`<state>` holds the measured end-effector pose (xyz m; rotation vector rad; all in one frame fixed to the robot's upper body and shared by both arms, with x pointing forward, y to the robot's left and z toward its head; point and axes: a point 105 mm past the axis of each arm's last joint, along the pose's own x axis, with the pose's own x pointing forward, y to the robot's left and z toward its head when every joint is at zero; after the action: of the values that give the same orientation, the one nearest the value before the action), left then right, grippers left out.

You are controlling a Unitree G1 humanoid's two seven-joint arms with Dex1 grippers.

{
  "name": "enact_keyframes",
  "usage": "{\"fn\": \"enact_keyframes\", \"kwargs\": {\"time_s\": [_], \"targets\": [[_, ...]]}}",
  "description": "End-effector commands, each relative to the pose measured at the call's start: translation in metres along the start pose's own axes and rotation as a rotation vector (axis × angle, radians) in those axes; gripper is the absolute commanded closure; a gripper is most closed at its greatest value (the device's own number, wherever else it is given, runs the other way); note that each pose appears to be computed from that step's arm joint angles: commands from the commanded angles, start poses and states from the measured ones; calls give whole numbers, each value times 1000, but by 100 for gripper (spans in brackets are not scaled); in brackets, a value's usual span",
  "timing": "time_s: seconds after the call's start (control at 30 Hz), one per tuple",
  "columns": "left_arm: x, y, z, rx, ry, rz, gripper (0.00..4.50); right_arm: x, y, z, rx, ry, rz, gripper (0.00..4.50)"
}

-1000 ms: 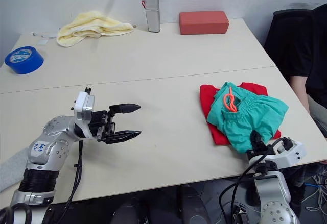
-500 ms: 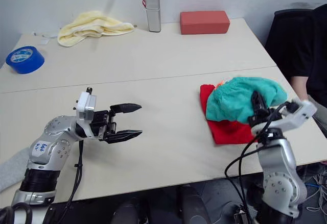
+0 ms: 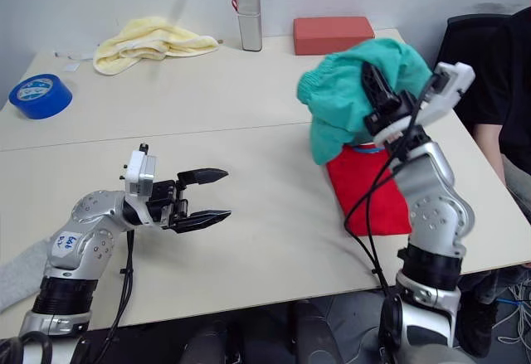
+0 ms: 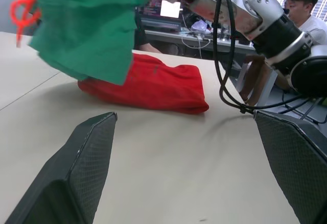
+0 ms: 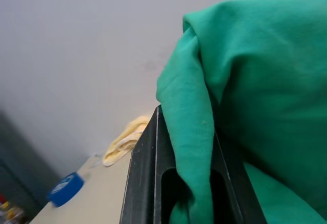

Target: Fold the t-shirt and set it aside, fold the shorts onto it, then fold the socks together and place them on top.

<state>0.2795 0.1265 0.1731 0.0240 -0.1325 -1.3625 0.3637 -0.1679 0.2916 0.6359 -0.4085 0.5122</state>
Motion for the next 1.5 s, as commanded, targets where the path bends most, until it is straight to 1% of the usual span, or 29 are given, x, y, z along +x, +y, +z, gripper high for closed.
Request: {"fn": "enact_keyframes", "kwargs": {"time_s": [0.03,0.13,0.27,0.33,0.4,0.5,0.57,0.73,0.83,1.03,1.07,1.17,1.23,1.3,1.4,1.5], "targets": [[-2,0,6,39,-10,11,0,14,-15,28,-63,-145,-60,445],[-3,1,7,44,-9,19,0,13,-30,39,-94,-218,-135,445],[-4,2,7,48,-8,27,0,-2,-46,49,-139,-330,-241,445],[-5,3,7,48,-7,29,0,-15,-50,48,-171,-368,-287,445],[-5,3,7,49,-5,28,0,-26,-49,42,-218,-377,-298,445],[-6,4,8,49,-3,31,0,-38,-50,35,-197,-397,-315,445],[-6,4,8,50,-1,31,0,-36,-50,39,-219,-403,-289,445],[-4,4,9,53,5,22,0,-21,-68,81,-285,-496,-313,445],[-4,5,10,56,3,22,0,-15,-72,92,-322,-519,-313,445],[-3,5,9,52,6,18,0,-6,-69,111,-351,-563,-276,445],[-3,5,9,51,6,18,0,-6,-68,107,-350,-559,-278,445],[-2,6,10,53,4,18,0,-22,-77,76,-313,-525,-368,445],[-3,5,11,55,5,22,0,-41,-82,51,-270,-502,-446,445],[-5,4,10,53,10,26,0,-55,-77,27,-246,-462,-479,445],[-7,2,10,46,17,27,0,-70,-74,7,-216,-433,-528,445],[-8,0,10,40,26,21,0,-85,-78,-2,-195,-438,-623,445]]}}
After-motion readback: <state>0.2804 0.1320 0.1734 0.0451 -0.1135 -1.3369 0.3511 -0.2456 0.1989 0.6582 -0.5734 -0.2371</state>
